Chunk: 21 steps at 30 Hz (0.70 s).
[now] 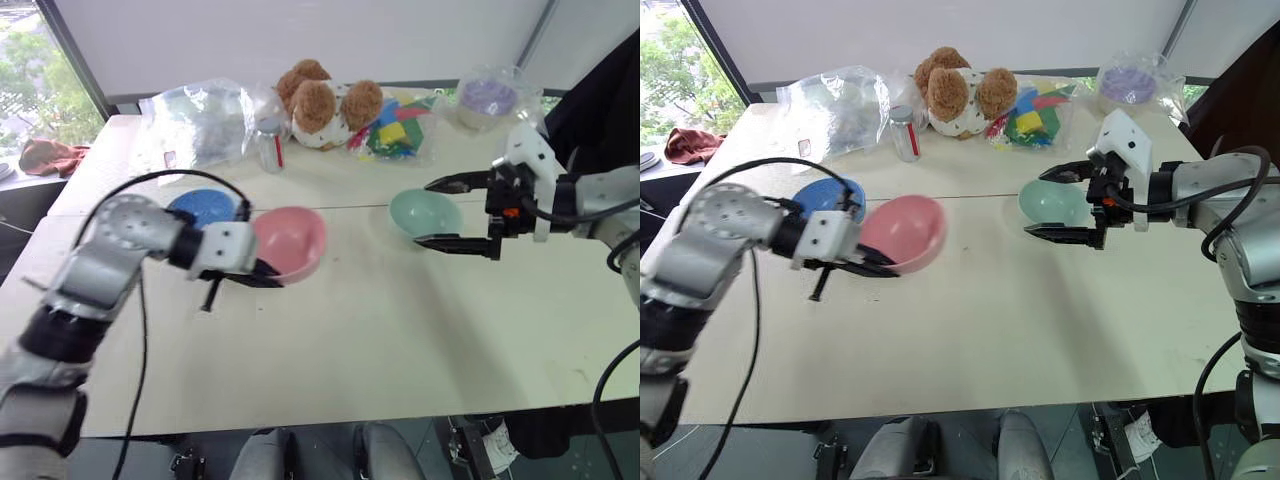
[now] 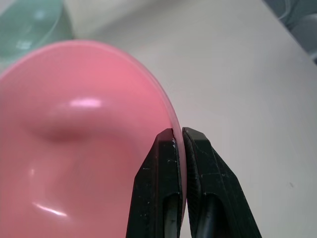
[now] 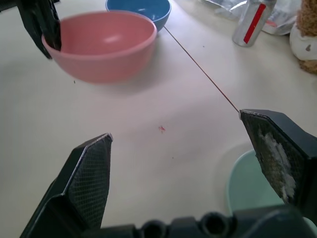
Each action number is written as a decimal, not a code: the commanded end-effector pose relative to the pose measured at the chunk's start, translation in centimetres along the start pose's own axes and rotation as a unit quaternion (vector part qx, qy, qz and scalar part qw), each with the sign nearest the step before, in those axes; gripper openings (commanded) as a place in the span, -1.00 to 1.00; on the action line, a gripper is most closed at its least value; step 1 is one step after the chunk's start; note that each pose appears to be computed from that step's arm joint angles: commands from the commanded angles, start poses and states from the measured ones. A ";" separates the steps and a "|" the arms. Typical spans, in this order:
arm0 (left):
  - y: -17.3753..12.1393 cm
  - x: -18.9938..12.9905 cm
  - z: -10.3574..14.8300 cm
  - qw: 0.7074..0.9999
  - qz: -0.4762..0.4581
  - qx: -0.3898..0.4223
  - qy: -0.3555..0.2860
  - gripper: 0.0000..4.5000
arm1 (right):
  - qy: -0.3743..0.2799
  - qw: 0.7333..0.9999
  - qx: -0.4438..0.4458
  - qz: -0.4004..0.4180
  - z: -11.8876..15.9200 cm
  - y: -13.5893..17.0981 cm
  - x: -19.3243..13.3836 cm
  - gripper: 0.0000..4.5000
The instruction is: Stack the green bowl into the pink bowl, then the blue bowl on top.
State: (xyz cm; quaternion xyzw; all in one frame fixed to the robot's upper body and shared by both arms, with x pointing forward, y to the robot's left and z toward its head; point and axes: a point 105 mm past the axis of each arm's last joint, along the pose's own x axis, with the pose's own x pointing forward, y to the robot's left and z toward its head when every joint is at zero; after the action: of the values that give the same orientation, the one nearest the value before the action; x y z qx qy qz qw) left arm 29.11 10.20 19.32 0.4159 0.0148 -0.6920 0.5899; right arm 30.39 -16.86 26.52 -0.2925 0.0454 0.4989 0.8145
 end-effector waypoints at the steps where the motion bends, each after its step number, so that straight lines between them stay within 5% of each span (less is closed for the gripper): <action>1: 0.2 2.0 -0.8 0.998 -0.040 0.047 0.022 -0.97 | -0.007 0.999 -0.028 -0.025 1.4 -0.3 -1.1 1.00; 9: 0.1 5.0 -2.8 0.988 -0.087 0.109 0.065 -0.97 | 0.001 0.999 -0.021 -0.036 1.2 0.1 -1.6 1.00; 12: 0.6 5.3 -2.7 0.988 -0.082 0.112 0.064 -0.60 | 0.001 0.999 -0.018 -0.037 1.3 0.2 -1.6 1.00; 19: 2.4 3.9 -0.3 0.995 -0.032 0.094 0.014 0.91 | 0.022 0.999 -0.011 -0.035 -0.1 0.0 -1.1 1.00; 21: 3.0 2.8 0.7 0.998 -0.016 0.061 -0.017 0.96 | 0.024 0.999 -0.003 -0.035 -0.6 -0.5 -0.7 1.00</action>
State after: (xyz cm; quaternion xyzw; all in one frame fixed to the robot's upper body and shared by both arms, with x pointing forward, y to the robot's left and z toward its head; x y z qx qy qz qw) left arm 31.46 6.85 16.70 0.4605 0.0005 -0.7110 0.5314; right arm 30.21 -17.77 25.83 -0.2971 0.0643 0.4698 0.8288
